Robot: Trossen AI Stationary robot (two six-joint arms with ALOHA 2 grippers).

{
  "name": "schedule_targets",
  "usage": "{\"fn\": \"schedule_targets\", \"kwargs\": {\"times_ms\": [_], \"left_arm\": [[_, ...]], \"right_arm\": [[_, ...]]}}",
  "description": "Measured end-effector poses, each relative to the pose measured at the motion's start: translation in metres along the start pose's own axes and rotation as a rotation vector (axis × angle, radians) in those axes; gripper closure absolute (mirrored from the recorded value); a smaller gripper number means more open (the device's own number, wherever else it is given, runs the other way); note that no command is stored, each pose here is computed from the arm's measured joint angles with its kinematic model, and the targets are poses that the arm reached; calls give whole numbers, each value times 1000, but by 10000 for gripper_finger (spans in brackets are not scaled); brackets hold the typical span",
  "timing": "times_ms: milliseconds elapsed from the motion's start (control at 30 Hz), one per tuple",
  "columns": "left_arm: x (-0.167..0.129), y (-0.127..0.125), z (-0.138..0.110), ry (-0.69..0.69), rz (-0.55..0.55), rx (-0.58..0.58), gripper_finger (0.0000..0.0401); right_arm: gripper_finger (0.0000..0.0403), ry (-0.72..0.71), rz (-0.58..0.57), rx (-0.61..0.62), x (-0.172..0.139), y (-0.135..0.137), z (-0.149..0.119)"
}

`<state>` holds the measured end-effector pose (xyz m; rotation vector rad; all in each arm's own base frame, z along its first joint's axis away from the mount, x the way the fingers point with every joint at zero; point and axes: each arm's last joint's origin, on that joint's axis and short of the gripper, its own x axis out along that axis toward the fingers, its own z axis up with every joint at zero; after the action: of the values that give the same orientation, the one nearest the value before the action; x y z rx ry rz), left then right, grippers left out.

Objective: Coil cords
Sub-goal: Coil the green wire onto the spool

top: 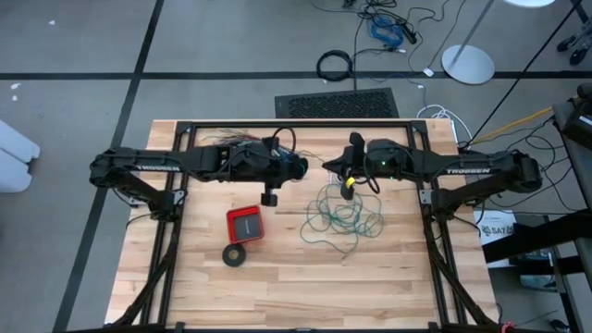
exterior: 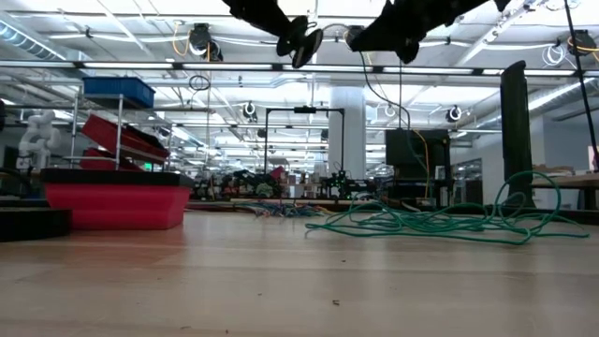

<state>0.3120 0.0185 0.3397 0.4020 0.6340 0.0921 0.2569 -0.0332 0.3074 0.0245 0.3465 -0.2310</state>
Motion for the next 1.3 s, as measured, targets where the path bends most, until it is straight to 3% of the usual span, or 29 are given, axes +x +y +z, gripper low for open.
{"fn": "schedule_targets", "kwargs": {"times_ms": [233,667,1000,1167,1300], "left_arm": [[15,13,-14,108,56,-39,303],[20,42,-13,10,164,-108,303],[20,50,-17,1,139,-125,303],[21,49,-19,14,122,-123,303],[21,49,-19,19,119,-123,303]], "right_arm": [[403,-37,17,-8,-5,11,4],[403,-68,61,-9,-8,35,5],[403,-101,-39,-67,-19,49,7],[403,-179,-123,-90,-36,50,16],[403,-242,-113,-92,-50,52,24]]}}
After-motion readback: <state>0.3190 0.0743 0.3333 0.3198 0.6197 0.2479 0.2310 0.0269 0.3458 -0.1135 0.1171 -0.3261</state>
